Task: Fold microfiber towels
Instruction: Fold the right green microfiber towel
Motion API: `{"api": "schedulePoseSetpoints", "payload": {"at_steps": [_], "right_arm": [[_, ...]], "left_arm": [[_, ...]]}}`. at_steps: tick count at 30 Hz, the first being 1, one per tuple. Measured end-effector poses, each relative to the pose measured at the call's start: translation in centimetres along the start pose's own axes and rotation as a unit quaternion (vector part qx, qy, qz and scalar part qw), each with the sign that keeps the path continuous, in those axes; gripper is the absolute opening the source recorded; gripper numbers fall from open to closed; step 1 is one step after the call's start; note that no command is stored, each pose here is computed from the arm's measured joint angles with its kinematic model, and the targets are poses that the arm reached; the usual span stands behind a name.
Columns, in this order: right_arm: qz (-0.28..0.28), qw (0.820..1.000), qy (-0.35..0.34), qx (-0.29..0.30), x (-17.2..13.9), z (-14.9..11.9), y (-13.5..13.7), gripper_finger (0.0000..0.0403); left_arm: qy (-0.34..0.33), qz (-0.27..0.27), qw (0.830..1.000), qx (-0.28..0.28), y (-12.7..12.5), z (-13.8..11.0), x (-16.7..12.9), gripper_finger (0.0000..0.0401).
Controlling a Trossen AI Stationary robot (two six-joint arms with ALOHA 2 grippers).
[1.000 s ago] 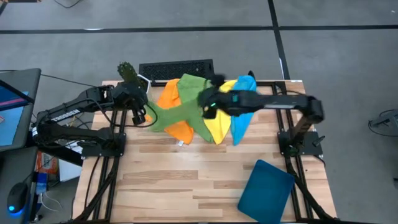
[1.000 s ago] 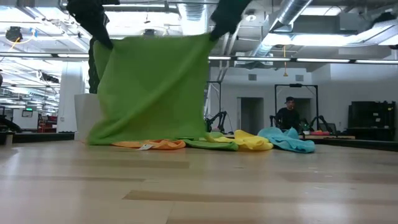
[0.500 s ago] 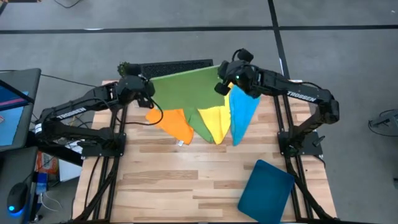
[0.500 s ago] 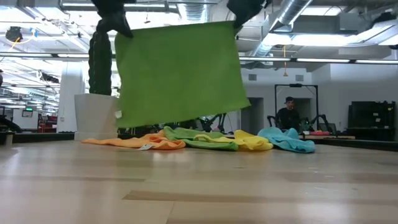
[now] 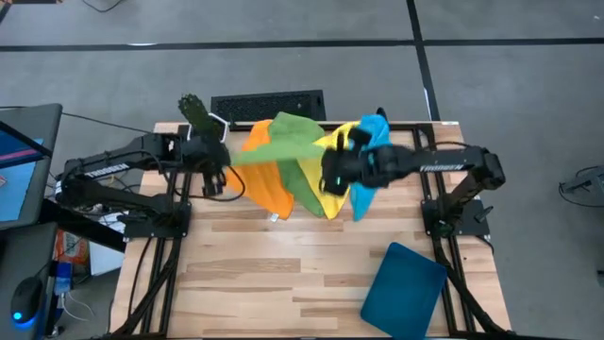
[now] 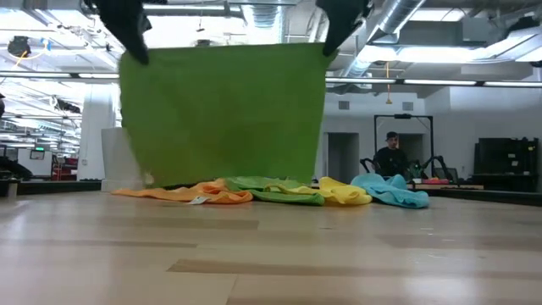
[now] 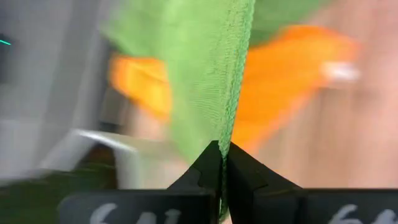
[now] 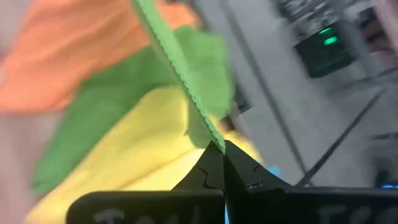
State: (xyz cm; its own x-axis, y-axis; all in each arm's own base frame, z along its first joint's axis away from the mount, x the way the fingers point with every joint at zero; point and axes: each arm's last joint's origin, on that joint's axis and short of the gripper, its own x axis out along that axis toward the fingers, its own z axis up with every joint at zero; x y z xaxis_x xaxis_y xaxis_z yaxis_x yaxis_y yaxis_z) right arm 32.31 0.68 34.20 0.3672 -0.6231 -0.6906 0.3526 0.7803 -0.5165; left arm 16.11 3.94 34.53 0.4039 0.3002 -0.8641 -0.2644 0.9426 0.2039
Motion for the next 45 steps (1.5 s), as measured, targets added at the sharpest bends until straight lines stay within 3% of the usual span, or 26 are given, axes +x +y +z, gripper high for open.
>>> {"api": "schedulePoseSetpoints", "payload": {"at_steps": [3, 5, 10, 15, 22, 30, 36, 39, 45], "right_arm": [[0.018, 1.000, 0.009, -0.013, -0.9, -0.7, 3.7, 0.0012], [0.030, 0.999, 0.017, -0.018, -1.6, -1.3, 6.2, 0.0013], [0.081, 0.996, 0.029, -0.020, -3.3, -2.9, 11.3, 0.0013], [0.125, 0.991, 0.045, -0.017, -4.6, -4.2, 14.1, 0.0014], [0.120, 0.991, 0.053, -0.006, -3.9, -3.7, 13.4, 0.0014], [0.103, 0.991, 0.079, -0.018, 0.1, -1.7, 10.0, 0.0016], [0.131, 0.987, 0.097, -0.006, 2.7, -1.2, 8.5, 0.0019], [0.159, 0.980, 0.117, -0.013, 4.1, -2.0, 9.2, 0.0019], [0.160, 0.978, 0.135, -0.025, 4.2, -3.2, 10.0, 0.0018]], "left_arm": [[0.009, -0.100, 0.994, -0.036, -1.9, -0.3, 0.0, 0.0000], [0.021, -0.134, 0.990, -0.040, -3.2, -0.5, 0.1, 0.0000], [0.048, -0.159, 0.985, -0.049, -6.3, -1.7, 1.2, 0.0000], [0.050, -0.183, 0.980, -0.063, -9.2, -2.9, 2.8, 0.0000], [0.047, -0.194, 0.979, -0.035, -11.2, -4.3, 3.9, 0.0000], [0.046, -0.080, 0.995, -0.020, -9.8, -4.8, 4.3, 0.0000], [0.042, -0.043, 0.998, -0.012, -8.9, -4.5, 4.7, 0.0000], [0.037, -0.049, 0.998, -0.018, -8.7, -4.2, 4.8, 0.0000], [0.046, -0.106, 0.993, -0.029, -8.9, -3.9, 4.9, 0.0000]]}}
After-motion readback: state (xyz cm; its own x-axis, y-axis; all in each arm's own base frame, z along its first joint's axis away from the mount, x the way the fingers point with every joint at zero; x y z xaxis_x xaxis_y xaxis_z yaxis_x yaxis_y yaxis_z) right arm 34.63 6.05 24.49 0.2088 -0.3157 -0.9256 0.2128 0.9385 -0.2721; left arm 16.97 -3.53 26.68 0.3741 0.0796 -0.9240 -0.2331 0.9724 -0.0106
